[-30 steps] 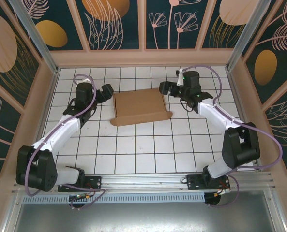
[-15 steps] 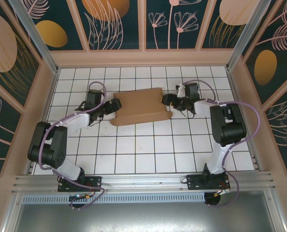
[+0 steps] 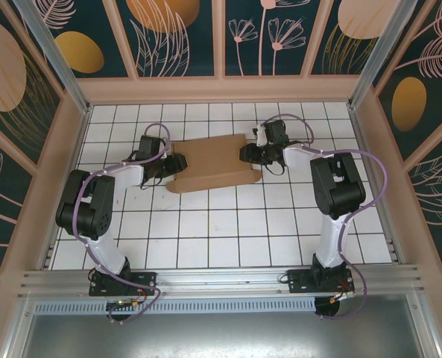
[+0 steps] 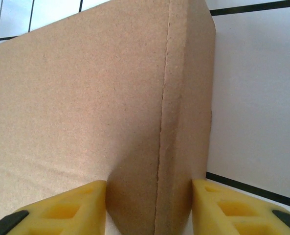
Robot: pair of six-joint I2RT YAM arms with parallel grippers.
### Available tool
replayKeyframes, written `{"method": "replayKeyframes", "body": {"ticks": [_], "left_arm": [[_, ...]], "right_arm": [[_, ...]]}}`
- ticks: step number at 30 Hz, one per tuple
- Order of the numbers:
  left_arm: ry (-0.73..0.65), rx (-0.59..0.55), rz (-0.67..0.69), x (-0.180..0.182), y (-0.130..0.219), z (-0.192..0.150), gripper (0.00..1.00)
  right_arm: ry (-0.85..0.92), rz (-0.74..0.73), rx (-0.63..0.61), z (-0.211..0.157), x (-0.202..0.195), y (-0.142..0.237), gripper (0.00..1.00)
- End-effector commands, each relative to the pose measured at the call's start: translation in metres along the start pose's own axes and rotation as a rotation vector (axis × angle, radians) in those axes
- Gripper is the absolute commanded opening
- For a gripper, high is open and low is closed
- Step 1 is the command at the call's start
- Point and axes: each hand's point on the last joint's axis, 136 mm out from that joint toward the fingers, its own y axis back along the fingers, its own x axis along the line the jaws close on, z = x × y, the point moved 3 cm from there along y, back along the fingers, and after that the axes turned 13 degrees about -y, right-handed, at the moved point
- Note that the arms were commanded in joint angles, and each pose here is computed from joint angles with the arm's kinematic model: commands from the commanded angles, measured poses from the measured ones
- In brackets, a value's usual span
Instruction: Fold the paper box
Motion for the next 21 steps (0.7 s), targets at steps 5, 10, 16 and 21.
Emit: {"method": "replayKeyframes", "body": {"ticks": [5,10,16,21], "left_arm": [[-0.029,0.091,-0.027,0.013,-0.013,-0.019,0.45],[-0.084,0.107,-0.110,0.002,-0.016,-0.018,0.42],[-0.160,0.143,-0.210,-0.005,-0.017,-0.027,0.43],[-0.103,0.159,-0.282,0.011,-0.019,-0.030,0.42]], "right_arm": [[-0.083,-0.164,0.220,-0.073,-0.048,-0.005,0.45],[-0.063,0.016,0.165,-0.058,-0.016,0.017,0.60],[-0.125,0.199,0.015,-0.015,-0.001,0.053,0.82],[-0.212,0.291,0.000,-0.008,-0.021,0.063,0.82]]}}
